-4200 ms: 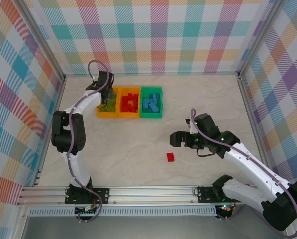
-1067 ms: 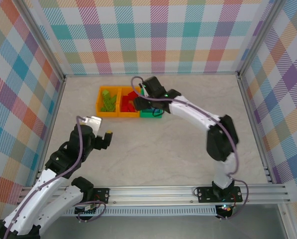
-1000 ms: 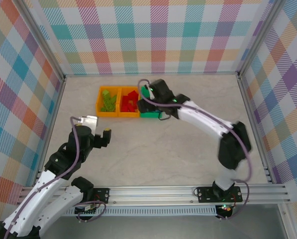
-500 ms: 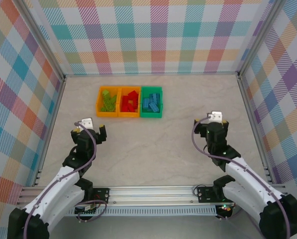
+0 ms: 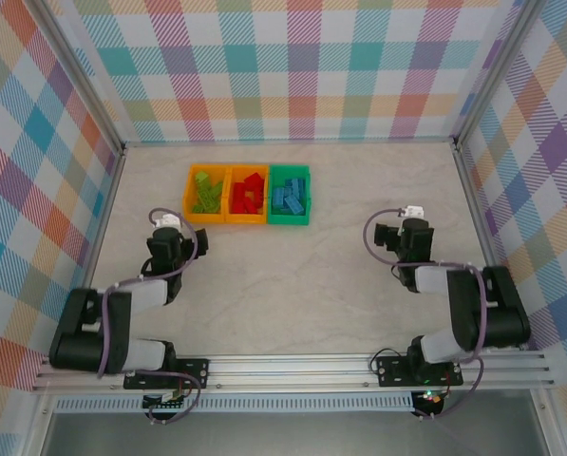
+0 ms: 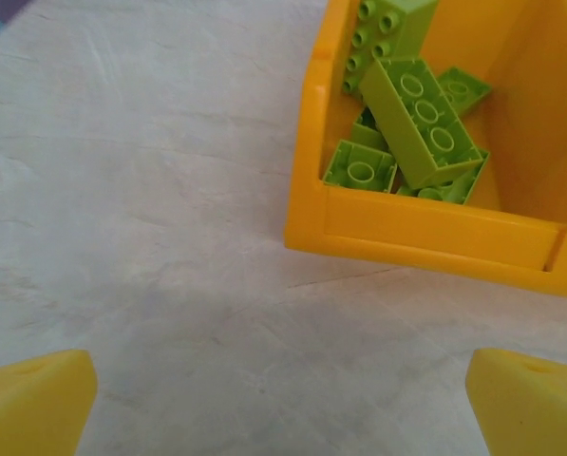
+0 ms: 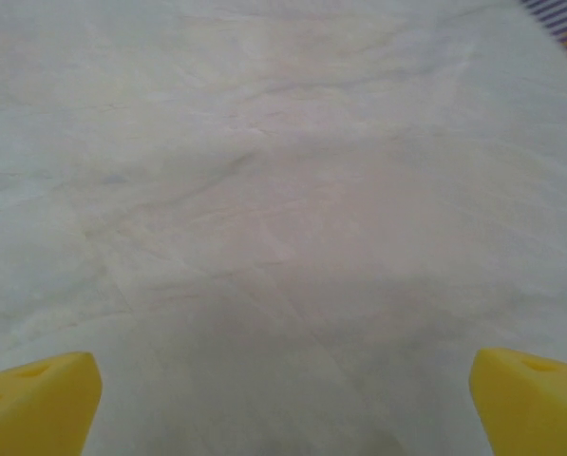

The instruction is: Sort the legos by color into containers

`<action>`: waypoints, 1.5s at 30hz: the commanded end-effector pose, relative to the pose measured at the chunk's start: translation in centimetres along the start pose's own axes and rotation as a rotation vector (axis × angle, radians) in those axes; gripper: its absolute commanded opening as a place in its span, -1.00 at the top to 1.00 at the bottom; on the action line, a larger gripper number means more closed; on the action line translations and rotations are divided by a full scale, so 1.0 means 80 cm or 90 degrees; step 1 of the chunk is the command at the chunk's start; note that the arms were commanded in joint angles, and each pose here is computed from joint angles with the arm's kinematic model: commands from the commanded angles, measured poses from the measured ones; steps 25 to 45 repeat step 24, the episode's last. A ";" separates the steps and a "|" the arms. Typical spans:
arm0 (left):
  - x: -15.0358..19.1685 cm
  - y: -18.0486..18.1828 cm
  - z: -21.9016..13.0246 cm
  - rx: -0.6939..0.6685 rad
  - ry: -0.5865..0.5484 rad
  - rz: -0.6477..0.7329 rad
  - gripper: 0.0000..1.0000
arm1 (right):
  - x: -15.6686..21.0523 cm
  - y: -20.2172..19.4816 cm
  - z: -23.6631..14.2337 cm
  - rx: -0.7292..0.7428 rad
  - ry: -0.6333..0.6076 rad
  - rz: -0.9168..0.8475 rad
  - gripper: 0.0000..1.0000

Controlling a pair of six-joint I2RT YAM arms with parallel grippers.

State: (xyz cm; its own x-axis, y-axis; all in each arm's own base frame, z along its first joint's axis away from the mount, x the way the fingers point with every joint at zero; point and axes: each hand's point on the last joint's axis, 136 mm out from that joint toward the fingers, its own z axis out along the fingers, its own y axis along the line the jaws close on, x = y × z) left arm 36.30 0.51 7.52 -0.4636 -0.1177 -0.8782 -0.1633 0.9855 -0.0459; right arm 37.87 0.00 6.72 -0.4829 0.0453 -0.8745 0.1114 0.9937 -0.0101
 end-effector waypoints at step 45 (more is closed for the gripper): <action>-0.021 -0.032 0.035 0.093 -0.039 0.027 -1.00 | -0.038 0.003 -0.004 -0.037 -0.108 0.019 -0.99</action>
